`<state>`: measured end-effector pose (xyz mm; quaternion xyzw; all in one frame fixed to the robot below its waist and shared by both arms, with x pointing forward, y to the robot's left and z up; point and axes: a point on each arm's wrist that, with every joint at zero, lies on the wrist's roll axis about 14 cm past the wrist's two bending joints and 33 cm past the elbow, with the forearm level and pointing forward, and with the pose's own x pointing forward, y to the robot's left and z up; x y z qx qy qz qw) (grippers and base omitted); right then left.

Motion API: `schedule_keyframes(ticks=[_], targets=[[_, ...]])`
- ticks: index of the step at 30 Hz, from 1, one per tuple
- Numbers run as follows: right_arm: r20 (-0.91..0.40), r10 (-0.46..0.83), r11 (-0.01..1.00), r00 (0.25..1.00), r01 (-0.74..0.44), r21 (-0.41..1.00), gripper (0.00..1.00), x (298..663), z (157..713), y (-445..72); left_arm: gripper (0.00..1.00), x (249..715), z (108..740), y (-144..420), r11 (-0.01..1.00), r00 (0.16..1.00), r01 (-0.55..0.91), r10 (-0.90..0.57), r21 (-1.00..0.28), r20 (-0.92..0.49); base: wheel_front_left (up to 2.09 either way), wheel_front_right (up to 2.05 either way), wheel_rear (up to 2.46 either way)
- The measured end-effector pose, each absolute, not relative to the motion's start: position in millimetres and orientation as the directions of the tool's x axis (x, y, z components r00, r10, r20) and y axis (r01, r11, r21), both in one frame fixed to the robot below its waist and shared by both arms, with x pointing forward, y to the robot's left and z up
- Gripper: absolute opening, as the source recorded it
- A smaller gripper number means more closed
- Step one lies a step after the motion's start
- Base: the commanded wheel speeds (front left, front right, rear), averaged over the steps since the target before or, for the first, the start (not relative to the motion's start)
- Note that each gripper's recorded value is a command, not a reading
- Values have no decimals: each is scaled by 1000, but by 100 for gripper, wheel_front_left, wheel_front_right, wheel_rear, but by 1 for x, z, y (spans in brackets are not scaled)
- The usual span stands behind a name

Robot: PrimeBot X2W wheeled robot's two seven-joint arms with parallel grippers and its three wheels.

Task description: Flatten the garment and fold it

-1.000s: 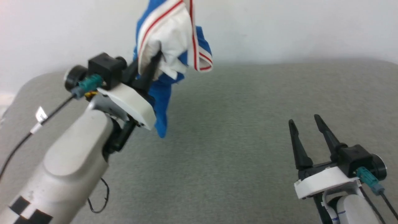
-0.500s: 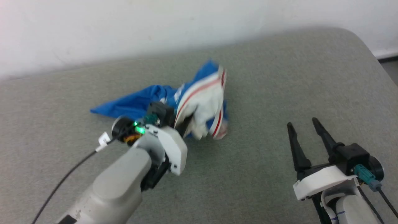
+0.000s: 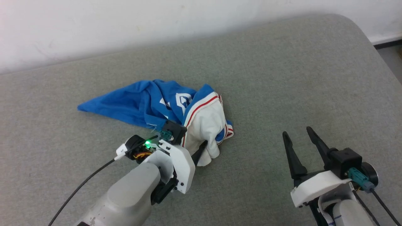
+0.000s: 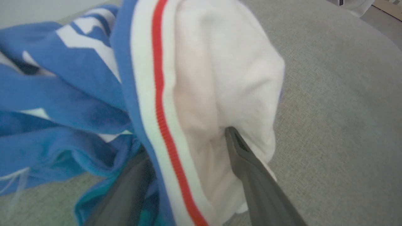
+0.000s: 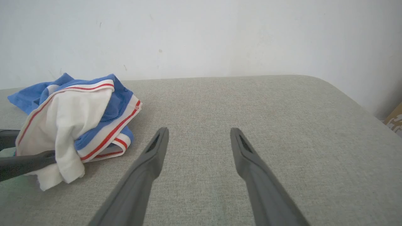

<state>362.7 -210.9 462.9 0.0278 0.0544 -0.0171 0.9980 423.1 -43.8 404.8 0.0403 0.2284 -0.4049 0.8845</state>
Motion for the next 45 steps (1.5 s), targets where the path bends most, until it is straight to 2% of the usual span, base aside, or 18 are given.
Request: schedule_keyframes(ticks=[9, 14, 21, 28, 33, 36, 40, 45], targets=[[-77, 12, 998, 997, -7, 59, 100, 356, 474, -197, 100, 424, 463, -20, 760, 728, 641, -645, -103, -232, 0, 0, 0], [-56, 62, 997, 997, -59, 59, 100, 352, 482, -180, 100, 421, 496, 26, 856, 852, 503, -515, -121, -99, 0, 0, 0], [-15, 146, 988, 989, -144, 62, 100, 354, 495, -153, 100, 394, 508, 102, 947, 960, 269, -278, -175, -29, 0, 0, 0], [-14, 207, 977, 978, -205, 63, 100, 353, 495, -133, 100, 360, 529, 151, 970, 993, 104, -87, -219, 84, 0, 0, 0], [-16, 230, 972, 973, -228, 62, 100, 356, 495, -125, 100, 343, 539, 165, 964, 989, 58, -21, -260, 145, 0, 0, 0], [-28, 247, 968, 969, -245, 62, 100, 359, 493, -119, 100, 337, 530, 170, 958, 991, 47, -10, -282, 134, 0, 0, 0], [-73, 289, 956, 955, -285, 63, 100, 363, 485, -105, 100, 333, 516, 172, 963, 994, 45, -17, -266, 106, 0, 0, 0], [-234, 358, 933, 904, -353, 68, 100, 373, 464, -83, 100, 331, 508, 176, 968, 996, 34, -13, -249, 87, 0, 0, 0]])
